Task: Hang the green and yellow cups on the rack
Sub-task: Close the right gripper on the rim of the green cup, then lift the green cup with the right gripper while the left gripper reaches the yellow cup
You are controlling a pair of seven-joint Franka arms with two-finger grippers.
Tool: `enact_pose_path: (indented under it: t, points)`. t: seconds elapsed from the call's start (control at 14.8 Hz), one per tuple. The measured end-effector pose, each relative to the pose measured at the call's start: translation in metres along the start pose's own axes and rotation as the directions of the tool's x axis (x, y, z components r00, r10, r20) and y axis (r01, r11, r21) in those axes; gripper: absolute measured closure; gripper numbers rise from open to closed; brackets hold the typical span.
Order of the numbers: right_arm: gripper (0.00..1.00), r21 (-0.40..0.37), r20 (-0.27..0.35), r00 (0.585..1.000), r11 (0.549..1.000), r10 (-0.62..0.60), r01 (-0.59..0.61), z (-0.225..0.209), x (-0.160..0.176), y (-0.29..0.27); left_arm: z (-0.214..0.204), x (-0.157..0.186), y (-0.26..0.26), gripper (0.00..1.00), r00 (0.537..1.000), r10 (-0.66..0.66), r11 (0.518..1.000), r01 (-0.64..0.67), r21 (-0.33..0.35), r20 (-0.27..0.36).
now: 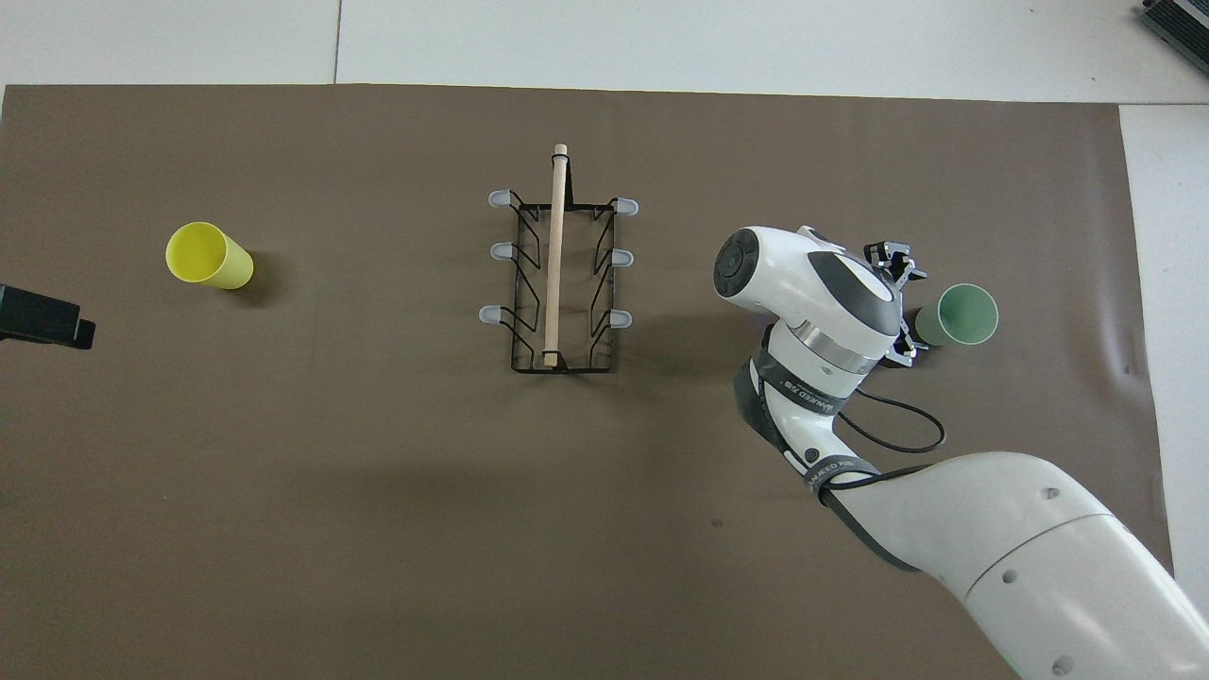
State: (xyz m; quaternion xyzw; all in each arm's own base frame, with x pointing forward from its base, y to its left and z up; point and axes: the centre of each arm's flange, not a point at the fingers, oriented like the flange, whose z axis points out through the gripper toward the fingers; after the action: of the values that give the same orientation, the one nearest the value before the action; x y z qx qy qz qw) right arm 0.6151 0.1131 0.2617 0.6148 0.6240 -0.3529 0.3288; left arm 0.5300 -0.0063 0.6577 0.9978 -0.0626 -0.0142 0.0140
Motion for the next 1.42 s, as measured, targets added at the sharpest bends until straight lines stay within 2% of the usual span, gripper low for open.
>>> enact_pose_path:
  t: [0.54, 0.88, 1.15, 1.36, 1.42]
  points:
    - [0.0, -0.029, 0.08, 0.995, 0.998, -0.056, 0.059, 0.016, 0.011, -0.01, 0.0, 0.0, 0.0, 0.0, 1.0, 0.0, 1.0, 0.0, 0.0, 0.0]
    - [0.0, -0.057, 0.148, 0.989, 0.998, 0.003, 0.006, 0.035, 0.025, -0.03, 0.0, 0.0, 0.0, 0.0, 1.0, 0.0, 1.0, 0.0, 0.0, 0.001]
    - [0.0, -0.094, 0.189, 0.982, 0.996, 0.022, -0.005, 0.041, 0.021, -0.032, -0.002, 0.002, -0.001, 0.0, 1.0, -0.002, 1.0, 0.002, 0.002, -0.022]
    - [0.01, -0.114, 0.182, 0.983, 0.993, 0.03, -0.01, 0.046, 0.018, -0.03, -0.003, 0.004, -0.002, 0.0, 0.999, -0.002, 1.0, 0.002, 0.005, -0.04]
    - [0.07, -0.123, 0.176, 0.984, 0.992, 0.03, -0.008, 0.047, 0.019, -0.029, -0.003, 0.005, -0.002, 0.0, 0.999, -0.003, 1.0, 0.003, 0.004, -0.04]
